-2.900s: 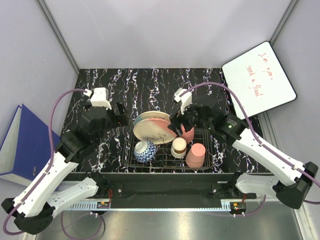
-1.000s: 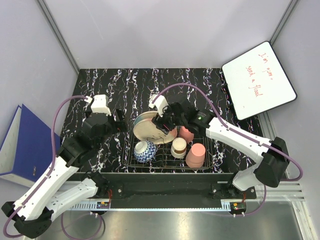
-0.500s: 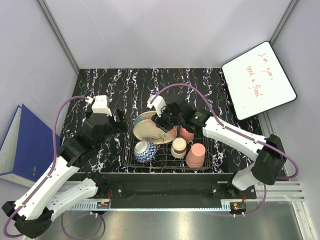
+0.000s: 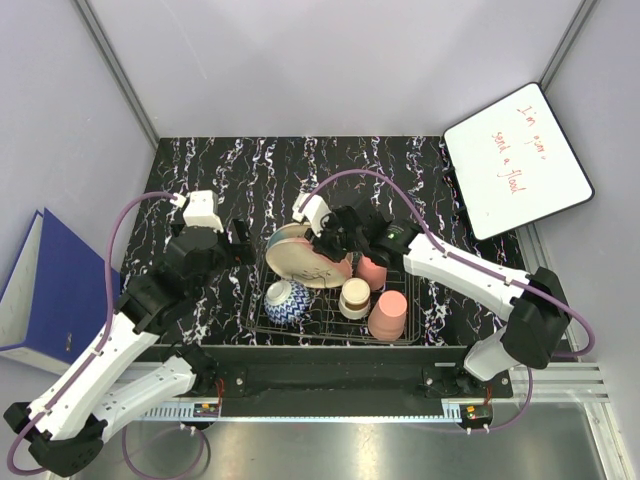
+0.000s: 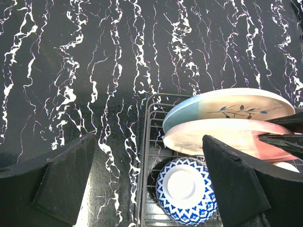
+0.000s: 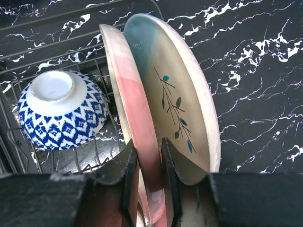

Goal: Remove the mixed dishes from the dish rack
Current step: Pick up the plate from the dish rack.

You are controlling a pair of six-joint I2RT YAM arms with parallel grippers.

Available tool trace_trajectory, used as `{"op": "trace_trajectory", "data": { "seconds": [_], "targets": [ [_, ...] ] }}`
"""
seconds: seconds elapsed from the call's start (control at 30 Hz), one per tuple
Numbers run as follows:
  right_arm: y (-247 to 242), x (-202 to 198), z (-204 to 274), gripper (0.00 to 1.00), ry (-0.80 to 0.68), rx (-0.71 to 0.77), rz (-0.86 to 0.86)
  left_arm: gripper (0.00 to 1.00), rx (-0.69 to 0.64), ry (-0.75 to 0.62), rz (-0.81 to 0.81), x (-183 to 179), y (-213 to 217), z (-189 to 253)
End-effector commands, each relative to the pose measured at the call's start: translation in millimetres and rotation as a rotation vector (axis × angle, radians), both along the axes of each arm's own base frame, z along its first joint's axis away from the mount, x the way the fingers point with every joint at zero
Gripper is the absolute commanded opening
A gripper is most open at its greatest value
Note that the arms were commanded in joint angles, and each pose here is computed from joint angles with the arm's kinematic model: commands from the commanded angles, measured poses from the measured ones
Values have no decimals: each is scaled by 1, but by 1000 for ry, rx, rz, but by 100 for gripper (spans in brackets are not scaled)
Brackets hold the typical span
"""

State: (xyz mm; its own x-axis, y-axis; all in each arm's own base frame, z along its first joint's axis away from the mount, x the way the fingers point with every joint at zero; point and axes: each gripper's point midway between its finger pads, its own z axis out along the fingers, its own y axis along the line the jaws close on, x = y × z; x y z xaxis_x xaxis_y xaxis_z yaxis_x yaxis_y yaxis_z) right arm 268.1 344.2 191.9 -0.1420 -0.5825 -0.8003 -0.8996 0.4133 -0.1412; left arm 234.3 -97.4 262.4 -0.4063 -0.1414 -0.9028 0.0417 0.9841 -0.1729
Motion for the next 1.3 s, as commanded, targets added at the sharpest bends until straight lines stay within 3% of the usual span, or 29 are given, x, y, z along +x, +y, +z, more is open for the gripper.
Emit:
{"op": "trace_trajectory", "data": {
  "seconds": [0.0,1.27],
  "targets": [
    [3,-8,11,0,39,56,-20,99,-24,-34,19,5,-1,8],
    [-20,5,143,0,-209,118,-10,99,-36,-44,12,13,-9,14]
  ]
}}
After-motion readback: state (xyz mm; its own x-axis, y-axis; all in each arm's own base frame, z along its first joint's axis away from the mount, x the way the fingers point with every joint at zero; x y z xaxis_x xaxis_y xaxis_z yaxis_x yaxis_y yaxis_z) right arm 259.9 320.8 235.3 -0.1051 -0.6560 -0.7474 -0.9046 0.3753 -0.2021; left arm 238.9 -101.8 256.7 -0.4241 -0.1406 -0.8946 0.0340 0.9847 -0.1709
